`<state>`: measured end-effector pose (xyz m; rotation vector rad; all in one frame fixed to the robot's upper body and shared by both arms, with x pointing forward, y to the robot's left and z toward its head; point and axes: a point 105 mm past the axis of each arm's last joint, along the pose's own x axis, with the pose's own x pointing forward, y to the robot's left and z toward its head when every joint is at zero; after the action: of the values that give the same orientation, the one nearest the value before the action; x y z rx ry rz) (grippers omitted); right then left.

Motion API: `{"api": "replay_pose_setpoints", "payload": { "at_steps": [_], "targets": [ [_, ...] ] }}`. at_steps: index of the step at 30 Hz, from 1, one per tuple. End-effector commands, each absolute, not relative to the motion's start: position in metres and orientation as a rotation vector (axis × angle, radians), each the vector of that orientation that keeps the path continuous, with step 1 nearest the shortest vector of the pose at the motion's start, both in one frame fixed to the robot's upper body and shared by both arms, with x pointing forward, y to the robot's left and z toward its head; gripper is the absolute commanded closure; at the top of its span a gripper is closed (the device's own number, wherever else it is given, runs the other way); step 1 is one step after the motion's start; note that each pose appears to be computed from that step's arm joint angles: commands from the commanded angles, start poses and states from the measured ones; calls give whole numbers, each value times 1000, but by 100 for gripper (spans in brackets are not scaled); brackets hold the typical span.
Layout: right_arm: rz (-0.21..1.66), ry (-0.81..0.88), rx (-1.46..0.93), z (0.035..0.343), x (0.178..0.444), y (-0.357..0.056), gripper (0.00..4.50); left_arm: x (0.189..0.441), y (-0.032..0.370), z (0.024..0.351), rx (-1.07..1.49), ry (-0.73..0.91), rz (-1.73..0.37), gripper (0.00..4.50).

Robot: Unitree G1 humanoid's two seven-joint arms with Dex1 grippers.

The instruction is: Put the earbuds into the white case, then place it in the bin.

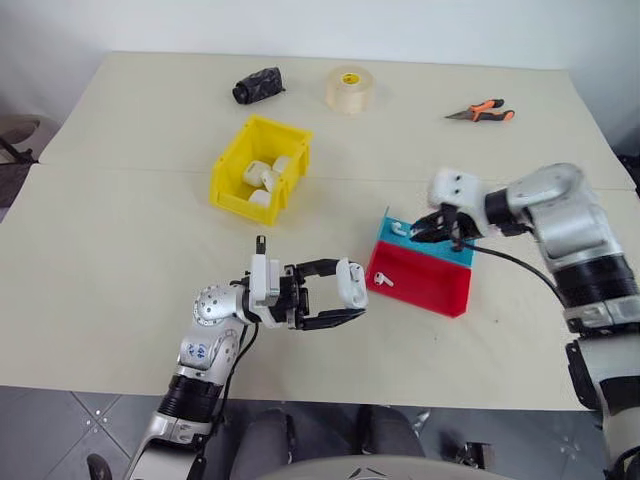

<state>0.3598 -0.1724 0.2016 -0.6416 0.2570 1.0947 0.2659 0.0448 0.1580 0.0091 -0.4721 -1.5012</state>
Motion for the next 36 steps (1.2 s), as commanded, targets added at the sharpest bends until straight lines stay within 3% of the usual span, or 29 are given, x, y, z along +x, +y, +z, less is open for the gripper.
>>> {"api": "replay_pose_setpoints", "payload": {
  "at_steps": [1,6,15,21,36],
  "targets": [
    [1094,59,-447,230,339,-165,401,273,45,170,-10,-522,-1498,170],
    [1132,-175,-72,250,304,-147,401,282,43,176,-15,-527,-1516,170],
    [1134,-289,415,245,259,-112,401,299,28,198,-53,-544,-1529,170],
    [1089,-282,515,231,255,-101,401,301,22,210,-96,-563,-1526,170],
    [1042,-247,509,202,258,-97,401,298,24,221,-156,-569,-1508,170]
  ]
}}
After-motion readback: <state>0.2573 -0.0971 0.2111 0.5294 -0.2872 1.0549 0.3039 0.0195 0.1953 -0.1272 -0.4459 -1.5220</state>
